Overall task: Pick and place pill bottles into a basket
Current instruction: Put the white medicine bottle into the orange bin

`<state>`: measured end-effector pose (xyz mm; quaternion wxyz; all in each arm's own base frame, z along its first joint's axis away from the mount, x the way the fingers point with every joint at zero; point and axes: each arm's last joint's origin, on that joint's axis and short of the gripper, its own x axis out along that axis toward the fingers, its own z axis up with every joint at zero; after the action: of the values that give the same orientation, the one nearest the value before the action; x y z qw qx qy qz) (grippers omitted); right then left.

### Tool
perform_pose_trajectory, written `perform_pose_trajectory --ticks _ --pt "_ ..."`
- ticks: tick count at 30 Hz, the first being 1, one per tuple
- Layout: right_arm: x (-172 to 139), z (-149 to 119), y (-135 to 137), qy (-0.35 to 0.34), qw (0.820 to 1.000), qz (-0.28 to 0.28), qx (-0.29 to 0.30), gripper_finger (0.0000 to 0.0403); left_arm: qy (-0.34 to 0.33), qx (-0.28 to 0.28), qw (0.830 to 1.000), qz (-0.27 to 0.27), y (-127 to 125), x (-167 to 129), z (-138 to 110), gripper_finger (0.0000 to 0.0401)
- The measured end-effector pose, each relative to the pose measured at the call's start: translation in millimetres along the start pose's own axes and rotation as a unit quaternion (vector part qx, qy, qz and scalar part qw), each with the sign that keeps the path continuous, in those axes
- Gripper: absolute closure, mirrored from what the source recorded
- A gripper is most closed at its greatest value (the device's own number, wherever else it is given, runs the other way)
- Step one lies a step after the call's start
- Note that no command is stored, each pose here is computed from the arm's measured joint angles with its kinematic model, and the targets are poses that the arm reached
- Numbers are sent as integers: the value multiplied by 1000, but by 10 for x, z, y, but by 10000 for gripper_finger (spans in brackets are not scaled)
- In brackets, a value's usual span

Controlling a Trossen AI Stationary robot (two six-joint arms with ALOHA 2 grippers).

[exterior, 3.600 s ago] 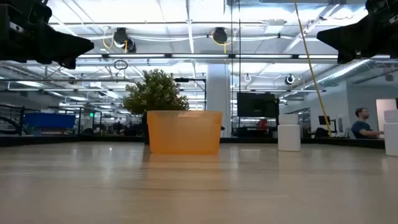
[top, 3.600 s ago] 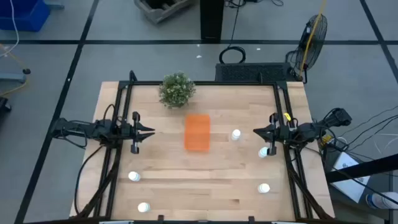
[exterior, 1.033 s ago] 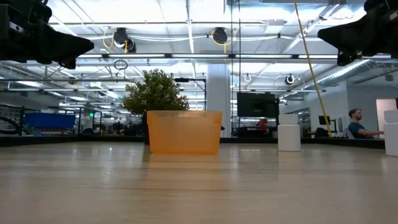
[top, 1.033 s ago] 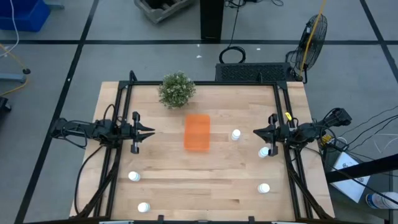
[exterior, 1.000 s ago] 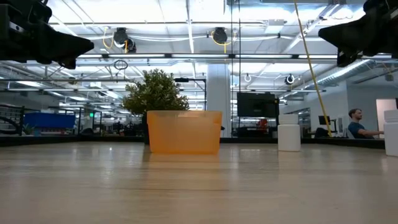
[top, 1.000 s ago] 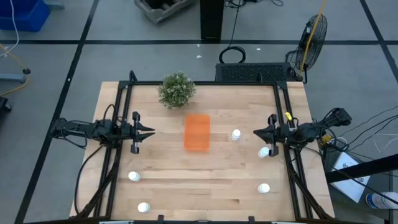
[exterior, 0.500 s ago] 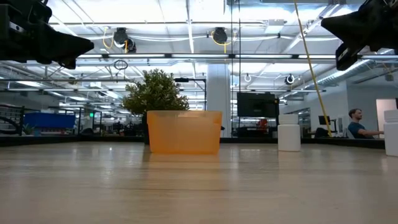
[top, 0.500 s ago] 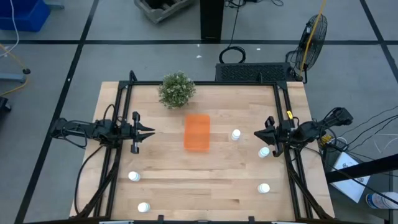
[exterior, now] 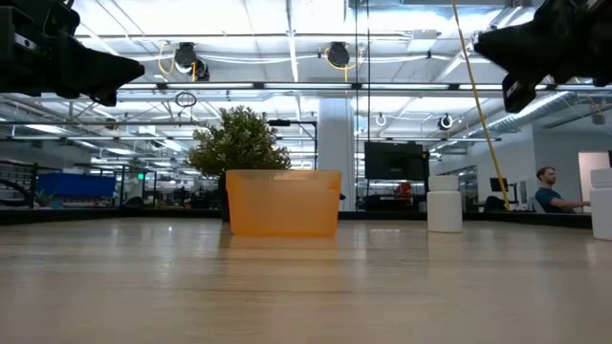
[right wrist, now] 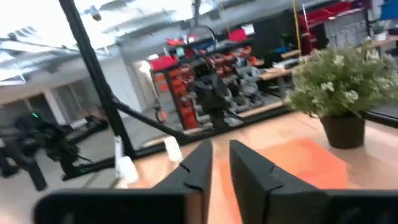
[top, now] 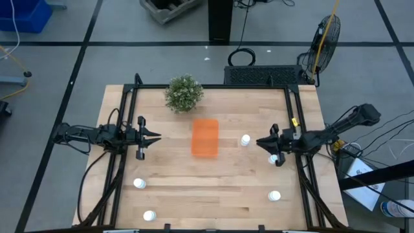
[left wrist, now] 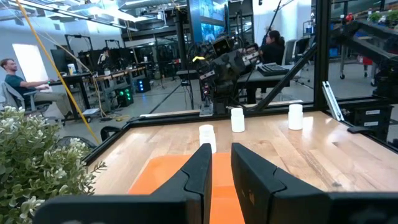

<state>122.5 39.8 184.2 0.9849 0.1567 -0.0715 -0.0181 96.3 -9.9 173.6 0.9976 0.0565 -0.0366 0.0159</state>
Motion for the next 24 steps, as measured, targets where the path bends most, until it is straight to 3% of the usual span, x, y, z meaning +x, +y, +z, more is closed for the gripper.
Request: perform_pose_trajectory --ticks 3,12,19,24 --pt "70 -112 -6 42 999 -15 -23 305 0 0 1000 0 0 0 0 334" --pt "538 77 95 115 987 -79 -79 188 0 0 1000 0 0 0 0 334" --pt "944 325 5 228 950 -179 -115 140 0 0 1000 0 0 0 0 334" --pt "1092 378 -127 301 918 -240 -94 123 0 0 1000 0 0 0 0 334"
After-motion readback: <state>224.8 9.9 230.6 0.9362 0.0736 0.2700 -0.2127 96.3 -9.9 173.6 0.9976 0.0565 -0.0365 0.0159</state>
